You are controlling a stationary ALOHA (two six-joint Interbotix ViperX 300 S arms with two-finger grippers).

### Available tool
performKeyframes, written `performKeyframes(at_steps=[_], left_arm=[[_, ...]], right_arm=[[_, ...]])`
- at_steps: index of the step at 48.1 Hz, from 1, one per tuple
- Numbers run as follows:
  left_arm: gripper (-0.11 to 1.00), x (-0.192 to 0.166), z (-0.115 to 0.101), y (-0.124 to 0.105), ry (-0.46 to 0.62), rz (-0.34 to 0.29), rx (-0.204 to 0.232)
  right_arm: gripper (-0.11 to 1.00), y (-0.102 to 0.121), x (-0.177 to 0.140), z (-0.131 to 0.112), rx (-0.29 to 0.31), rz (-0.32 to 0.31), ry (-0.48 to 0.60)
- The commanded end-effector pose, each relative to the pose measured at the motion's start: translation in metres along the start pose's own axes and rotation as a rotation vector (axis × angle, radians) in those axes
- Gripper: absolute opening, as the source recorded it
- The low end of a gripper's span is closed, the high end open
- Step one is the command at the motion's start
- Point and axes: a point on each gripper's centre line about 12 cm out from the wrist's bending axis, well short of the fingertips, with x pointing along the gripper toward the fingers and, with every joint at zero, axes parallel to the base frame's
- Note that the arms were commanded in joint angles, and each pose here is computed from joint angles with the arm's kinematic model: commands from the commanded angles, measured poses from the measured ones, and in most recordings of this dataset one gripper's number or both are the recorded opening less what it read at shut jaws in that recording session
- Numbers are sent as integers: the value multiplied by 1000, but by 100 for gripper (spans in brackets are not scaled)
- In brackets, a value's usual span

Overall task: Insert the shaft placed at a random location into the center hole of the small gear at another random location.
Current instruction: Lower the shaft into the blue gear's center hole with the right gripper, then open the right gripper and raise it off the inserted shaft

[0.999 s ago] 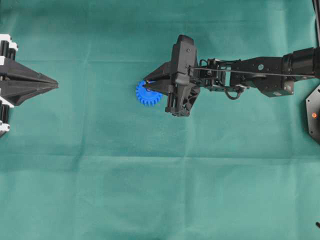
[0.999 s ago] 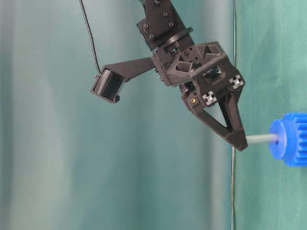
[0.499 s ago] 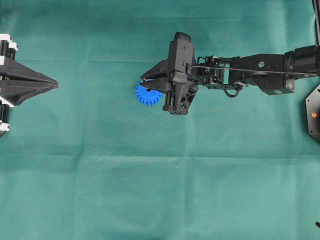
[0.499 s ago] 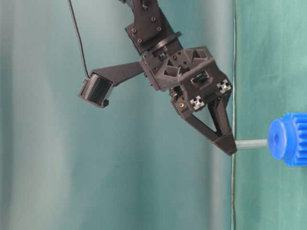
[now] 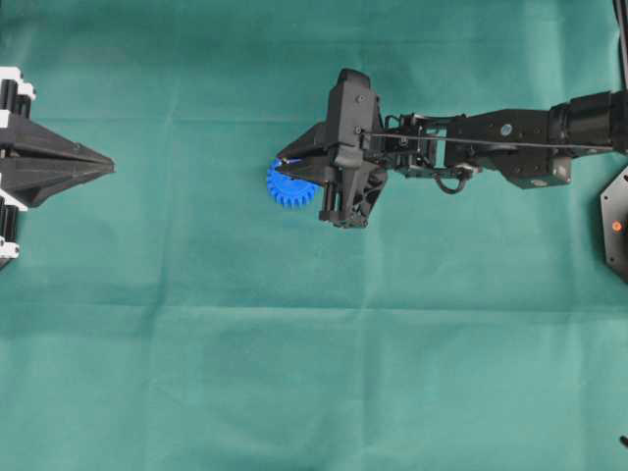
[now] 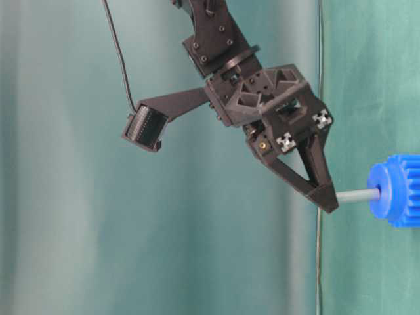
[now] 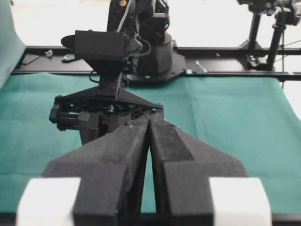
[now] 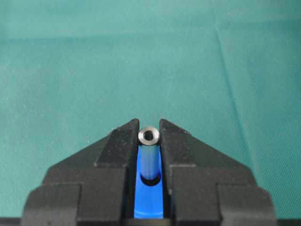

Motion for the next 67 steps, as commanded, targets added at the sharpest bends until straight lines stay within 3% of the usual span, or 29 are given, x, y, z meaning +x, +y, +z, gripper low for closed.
performKeyframes(at_steps=[1, 35, 67], left_arm=[[0, 2, 7, 0, -17, -1, 1], [0, 2, 7, 0, -17, -1, 1], [0, 2, 7, 0, -17, -1, 1]], right_arm=[[13, 0, 0, 8, -17, 0, -23], [13, -2, -17, 27, -30, -3, -75], [13, -1, -1, 2, -25, -2, -48]])
